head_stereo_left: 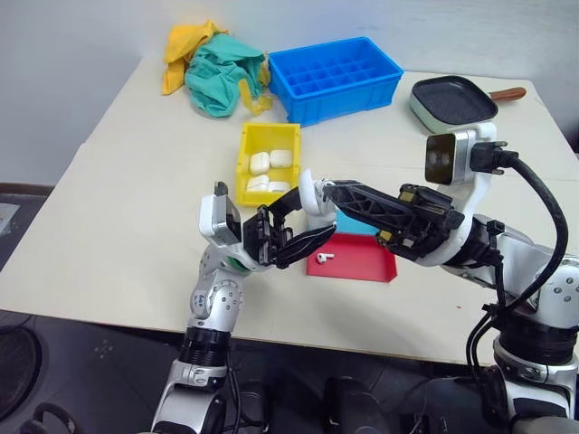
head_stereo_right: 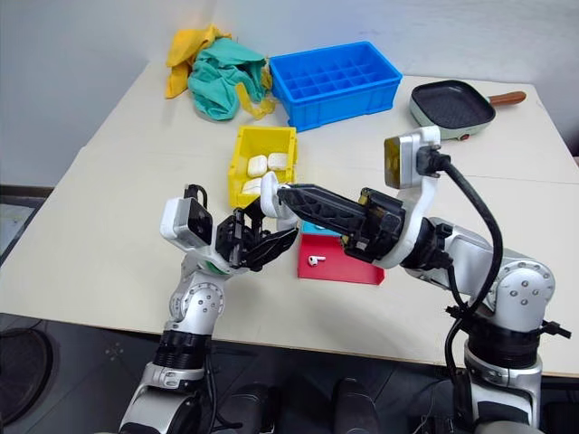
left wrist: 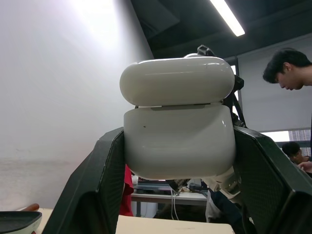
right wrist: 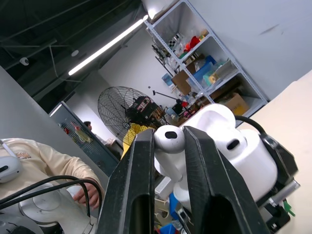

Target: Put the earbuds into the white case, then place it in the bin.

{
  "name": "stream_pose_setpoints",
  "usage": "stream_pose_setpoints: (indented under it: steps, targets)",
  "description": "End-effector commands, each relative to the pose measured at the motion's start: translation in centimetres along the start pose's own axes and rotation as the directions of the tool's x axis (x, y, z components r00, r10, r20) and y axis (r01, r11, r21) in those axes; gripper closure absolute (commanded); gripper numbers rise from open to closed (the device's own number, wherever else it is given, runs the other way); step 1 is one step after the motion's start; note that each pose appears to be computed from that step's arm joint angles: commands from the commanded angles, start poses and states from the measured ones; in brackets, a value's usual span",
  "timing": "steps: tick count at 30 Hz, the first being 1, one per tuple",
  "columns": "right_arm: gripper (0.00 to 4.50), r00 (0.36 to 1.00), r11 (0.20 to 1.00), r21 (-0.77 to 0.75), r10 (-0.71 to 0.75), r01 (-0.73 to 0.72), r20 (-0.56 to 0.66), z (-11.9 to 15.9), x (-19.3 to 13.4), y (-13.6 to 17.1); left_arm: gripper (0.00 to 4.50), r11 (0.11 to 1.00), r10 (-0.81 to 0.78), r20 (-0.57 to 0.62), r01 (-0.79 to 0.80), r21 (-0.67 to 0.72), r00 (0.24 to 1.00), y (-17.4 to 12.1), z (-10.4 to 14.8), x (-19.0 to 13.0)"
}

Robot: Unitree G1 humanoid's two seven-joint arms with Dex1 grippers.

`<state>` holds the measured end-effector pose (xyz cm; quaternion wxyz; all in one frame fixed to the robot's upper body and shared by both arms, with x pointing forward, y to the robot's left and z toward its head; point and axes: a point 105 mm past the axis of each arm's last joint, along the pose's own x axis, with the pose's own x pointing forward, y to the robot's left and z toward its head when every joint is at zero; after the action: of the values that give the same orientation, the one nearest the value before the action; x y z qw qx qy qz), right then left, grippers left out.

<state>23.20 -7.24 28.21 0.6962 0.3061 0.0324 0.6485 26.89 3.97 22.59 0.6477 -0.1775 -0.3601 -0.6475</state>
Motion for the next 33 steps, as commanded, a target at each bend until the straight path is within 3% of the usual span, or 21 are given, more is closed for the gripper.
stream_pose_setpoints:
  steps: [1,12,20,23,27,30,33]
  targets:
    - [4.05,1.0,0.999,-0.041,0.017,-0.018,-0.014,-0.2,-0.1,0.7,1.71,0.999,-0.019,0.03,0.018,0.041,0.999,-0.3,0.8,0.6]
    - [4.05,0.999,0.994,-0.1,-0.044,0.041,-0.025,-1.0,-0.3,-0.8,1.71,0.999,-0.027,0.045,0.025,0.046,0.999,-0.4,1.1,1.1]
    - [1.4,0.999,0.982,-0.183,-0.037,0.038,0.009,0.2,-1.2,0.2,1.71,0.999,0.001,0.034,-0.003,0.042,0.999,0.1,1.5,0.6]
    - [1.4,0.998,0.981,-0.185,-0.064,0.065,0.009,0.9,-3.0,0.9,1.71,0.998,0.057,-0.017,-0.057,0.024,0.998,0.7,1.4,-0.9]
    - [1.4,0.97,0.947,-0.227,-0.241,0.227,-0.036,0.8,-6.5,0.2,1.71,0.994,0.109,-0.301,-0.094,0.061,0.947,1.7,-0.2,-4.2]
    - [2.02,0.926,0.865,-0.403,-0.365,0.298,-0.099,0.0,-7.6,-1.1,1.71,0.995,0.06,-0.487,-0.01,0.104,0.871,1.7,-1.6,-5.3]
    - [3.07,0.9,0.758,-0.613,-0.402,0.222,-0.171,-1.3,-7.7,-2.0,1.71,0.991,0.027,-0.6,0.056,0.12,0.8,2.0,-2.5,-5.5]
